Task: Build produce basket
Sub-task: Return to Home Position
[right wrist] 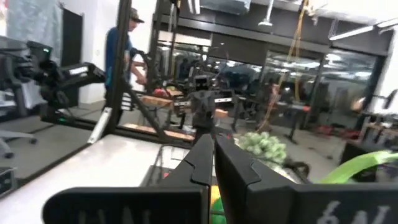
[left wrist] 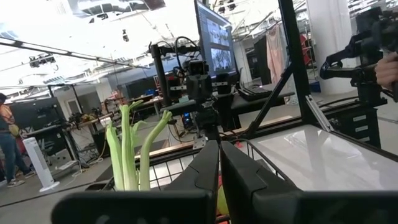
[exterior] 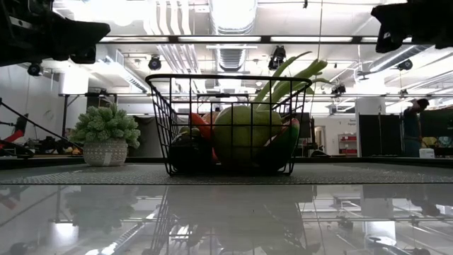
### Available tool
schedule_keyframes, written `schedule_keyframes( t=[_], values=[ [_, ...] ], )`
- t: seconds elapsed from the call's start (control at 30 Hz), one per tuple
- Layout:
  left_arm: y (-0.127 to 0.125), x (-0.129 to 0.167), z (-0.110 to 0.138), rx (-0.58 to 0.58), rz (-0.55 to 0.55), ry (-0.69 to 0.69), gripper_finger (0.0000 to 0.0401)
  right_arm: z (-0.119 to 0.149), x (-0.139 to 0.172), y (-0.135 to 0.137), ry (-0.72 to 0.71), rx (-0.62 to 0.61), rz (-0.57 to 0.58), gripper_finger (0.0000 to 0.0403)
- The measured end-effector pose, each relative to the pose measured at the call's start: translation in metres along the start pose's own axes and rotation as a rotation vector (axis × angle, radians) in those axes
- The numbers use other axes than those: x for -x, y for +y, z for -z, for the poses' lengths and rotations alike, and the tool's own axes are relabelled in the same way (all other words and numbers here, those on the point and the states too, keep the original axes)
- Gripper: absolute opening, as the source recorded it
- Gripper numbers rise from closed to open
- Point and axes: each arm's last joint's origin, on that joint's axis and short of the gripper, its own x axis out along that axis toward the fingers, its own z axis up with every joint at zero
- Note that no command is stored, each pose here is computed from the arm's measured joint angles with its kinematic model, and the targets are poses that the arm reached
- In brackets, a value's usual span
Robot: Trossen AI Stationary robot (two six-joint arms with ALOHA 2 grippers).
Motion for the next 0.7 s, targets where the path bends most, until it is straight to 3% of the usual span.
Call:
schedule_keyframes(
  t=[0.3, 0.5, 0.7],
  values=[
    [0.0, 0.0, 0.0, 0.0, 0.0, 0.001, 0.0, 0.047, -0.004, 0.007, 0.138, -0.23, -0.004, 0.0009],
    [0.0, 0.0, 0.0, -0.001, 0.001, 0.003, 0.0, 0.055, -0.007, 0.007, 0.219, -0.39, 0.002, 0.0009],
    [0.0, -0.001, 0.001, -0.002, 0.003, 0.009, 0.0, 0.055, -0.009, 0.003, 0.205, -0.288, 0.166, 0.0009]
  ],
)
